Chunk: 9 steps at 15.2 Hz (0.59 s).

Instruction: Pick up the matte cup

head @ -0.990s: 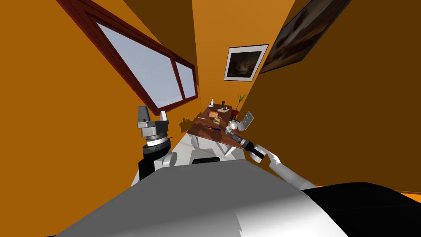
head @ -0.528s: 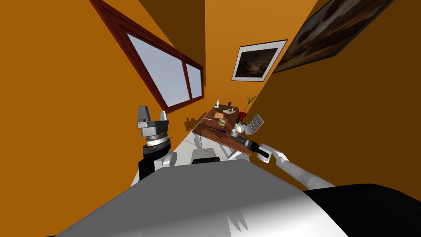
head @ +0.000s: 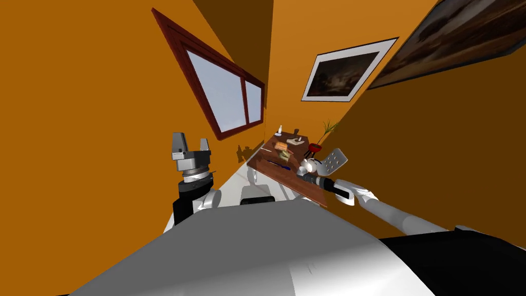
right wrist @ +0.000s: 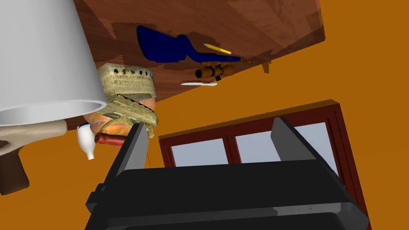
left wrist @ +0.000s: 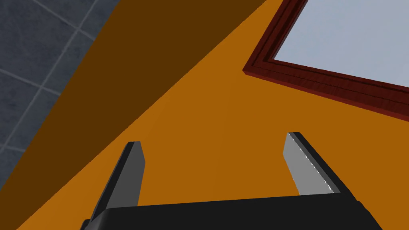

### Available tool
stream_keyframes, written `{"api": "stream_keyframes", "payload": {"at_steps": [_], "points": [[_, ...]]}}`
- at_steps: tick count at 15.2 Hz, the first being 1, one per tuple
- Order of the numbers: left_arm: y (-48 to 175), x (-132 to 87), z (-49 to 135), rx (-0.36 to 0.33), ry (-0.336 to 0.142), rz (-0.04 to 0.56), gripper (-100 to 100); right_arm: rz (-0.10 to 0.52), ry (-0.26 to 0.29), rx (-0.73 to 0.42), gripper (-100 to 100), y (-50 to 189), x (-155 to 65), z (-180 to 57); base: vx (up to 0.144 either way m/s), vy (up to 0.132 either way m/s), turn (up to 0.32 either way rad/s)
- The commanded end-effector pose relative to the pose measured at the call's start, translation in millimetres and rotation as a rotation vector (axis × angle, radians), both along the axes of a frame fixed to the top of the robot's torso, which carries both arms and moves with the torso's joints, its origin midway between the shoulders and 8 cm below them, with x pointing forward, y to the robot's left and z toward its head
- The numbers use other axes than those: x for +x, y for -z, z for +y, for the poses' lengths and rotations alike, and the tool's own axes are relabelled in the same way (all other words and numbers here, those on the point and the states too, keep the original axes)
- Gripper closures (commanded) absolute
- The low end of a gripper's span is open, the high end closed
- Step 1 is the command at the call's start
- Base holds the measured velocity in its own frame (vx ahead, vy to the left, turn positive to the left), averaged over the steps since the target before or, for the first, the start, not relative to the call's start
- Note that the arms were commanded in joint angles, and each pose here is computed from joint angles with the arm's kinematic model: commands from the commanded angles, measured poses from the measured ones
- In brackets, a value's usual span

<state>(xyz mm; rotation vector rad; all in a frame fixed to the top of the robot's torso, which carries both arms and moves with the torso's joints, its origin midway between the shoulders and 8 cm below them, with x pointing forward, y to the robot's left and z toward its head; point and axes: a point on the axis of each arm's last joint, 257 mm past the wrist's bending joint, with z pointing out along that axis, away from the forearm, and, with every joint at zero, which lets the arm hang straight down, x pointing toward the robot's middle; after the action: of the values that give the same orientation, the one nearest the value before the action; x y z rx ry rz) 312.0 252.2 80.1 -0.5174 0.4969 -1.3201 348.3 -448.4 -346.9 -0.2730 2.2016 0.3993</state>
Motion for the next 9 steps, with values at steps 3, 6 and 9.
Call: {"api": "stream_keyframes", "payload": {"at_steps": [3,6,9], "points": [[0.0,0.0,0.0,0.000,0.000,0.000,0,0.051,-0.013,-0.108,-100,11.0,-15.0,-37.5,0.049,0.025,0.209],[0.0,0.0,0.0,0.000,0.000,0.000,0,0.090,-0.022,-0.175,-100,16.5,-27.8,-62.4,0.024,0.019,0.113],[0.0,0.0,0.0,0.000,0.000,0.000,0,0.131,-0.032,-0.237,-100,21.4,-42.1,-86.2,0.036,0.028,0.218]]}}
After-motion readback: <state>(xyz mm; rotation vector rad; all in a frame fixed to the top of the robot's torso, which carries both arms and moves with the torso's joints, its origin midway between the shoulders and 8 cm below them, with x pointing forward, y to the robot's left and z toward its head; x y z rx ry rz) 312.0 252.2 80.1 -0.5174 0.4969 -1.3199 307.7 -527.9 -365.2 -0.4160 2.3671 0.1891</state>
